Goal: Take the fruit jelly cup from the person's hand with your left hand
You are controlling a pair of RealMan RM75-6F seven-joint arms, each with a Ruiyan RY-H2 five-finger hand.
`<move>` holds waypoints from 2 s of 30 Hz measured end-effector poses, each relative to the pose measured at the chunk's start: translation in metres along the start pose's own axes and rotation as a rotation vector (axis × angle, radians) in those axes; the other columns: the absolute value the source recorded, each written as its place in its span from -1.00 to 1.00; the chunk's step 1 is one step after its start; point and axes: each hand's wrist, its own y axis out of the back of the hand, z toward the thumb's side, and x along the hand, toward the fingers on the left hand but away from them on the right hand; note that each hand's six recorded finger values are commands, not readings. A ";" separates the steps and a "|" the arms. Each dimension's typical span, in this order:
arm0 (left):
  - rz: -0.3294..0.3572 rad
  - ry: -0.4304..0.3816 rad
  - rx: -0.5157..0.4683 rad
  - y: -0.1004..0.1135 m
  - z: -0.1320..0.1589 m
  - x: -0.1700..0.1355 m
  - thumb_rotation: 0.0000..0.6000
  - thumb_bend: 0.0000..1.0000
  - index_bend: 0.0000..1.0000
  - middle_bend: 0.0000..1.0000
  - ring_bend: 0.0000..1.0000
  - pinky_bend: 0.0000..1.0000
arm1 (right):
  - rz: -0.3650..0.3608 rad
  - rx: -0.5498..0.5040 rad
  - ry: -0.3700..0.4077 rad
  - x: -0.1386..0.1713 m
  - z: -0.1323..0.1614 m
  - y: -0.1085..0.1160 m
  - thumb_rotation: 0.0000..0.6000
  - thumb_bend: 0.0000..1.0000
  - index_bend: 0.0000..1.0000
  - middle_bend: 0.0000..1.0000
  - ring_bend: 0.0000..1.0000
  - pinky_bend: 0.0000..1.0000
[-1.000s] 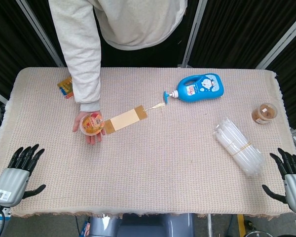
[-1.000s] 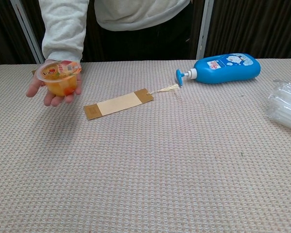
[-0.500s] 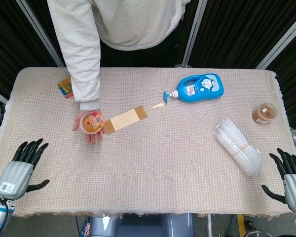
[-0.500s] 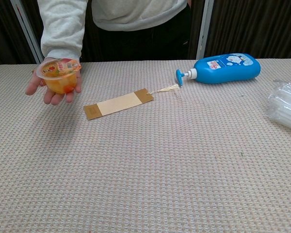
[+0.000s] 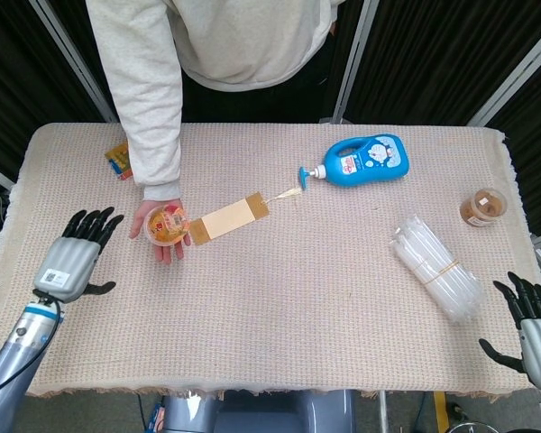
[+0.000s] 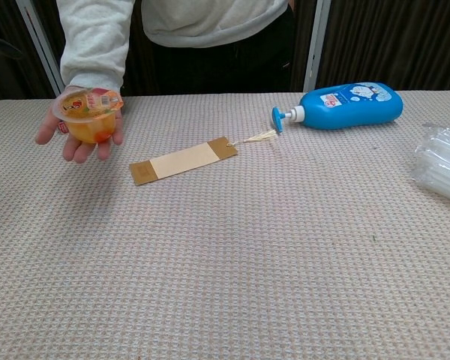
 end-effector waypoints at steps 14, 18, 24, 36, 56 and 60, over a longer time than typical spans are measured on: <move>-0.119 0.032 0.117 0.009 0.064 0.076 1.00 -0.92 -0.78 -1.00 -1.00 -0.89 | 0.008 -0.010 -0.002 0.000 -0.002 0.000 1.00 -0.77 -0.76 -1.00 -1.00 -1.00; -0.138 0.052 0.122 0.011 0.080 0.089 1.00 -0.92 -0.78 -1.00 -1.00 -0.89 | 0.010 -0.011 -0.005 0.000 -0.003 0.000 1.00 -0.77 -0.76 -1.00 -1.00 -1.00; -0.156 0.085 0.126 0.010 0.094 0.101 1.00 -0.83 -0.67 -0.95 -0.91 -0.76 | 0.012 -0.013 -0.008 0.000 -0.003 0.001 1.00 -0.78 -0.76 -1.00 -1.00 -1.00; -0.123 0.113 0.101 0.009 0.106 0.108 1.00 0.02 0.53 0.10 0.03 0.05 | 0.013 -0.012 -0.013 0.001 -0.003 0.001 1.00 -0.77 -0.76 -1.00 -1.00 -1.00; 0.051 -0.029 -0.010 0.033 0.099 0.055 1.00 0.07 0.59 0.15 0.06 0.07 | 0.011 -0.003 -0.015 0.001 -0.003 0.001 1.00 -0.78 -0.76 -1.00 -1.00 -1.00; 0.060 -0.075 0.016 0.027 0.089 0.029 1.00 0.07 0.59 0.15 0.06 0.07 | 0.011 -0.001 -0.017 0.001 -0.003 0.000 1.00 -0.77 -0.76 -1.00 -1.00 -1.00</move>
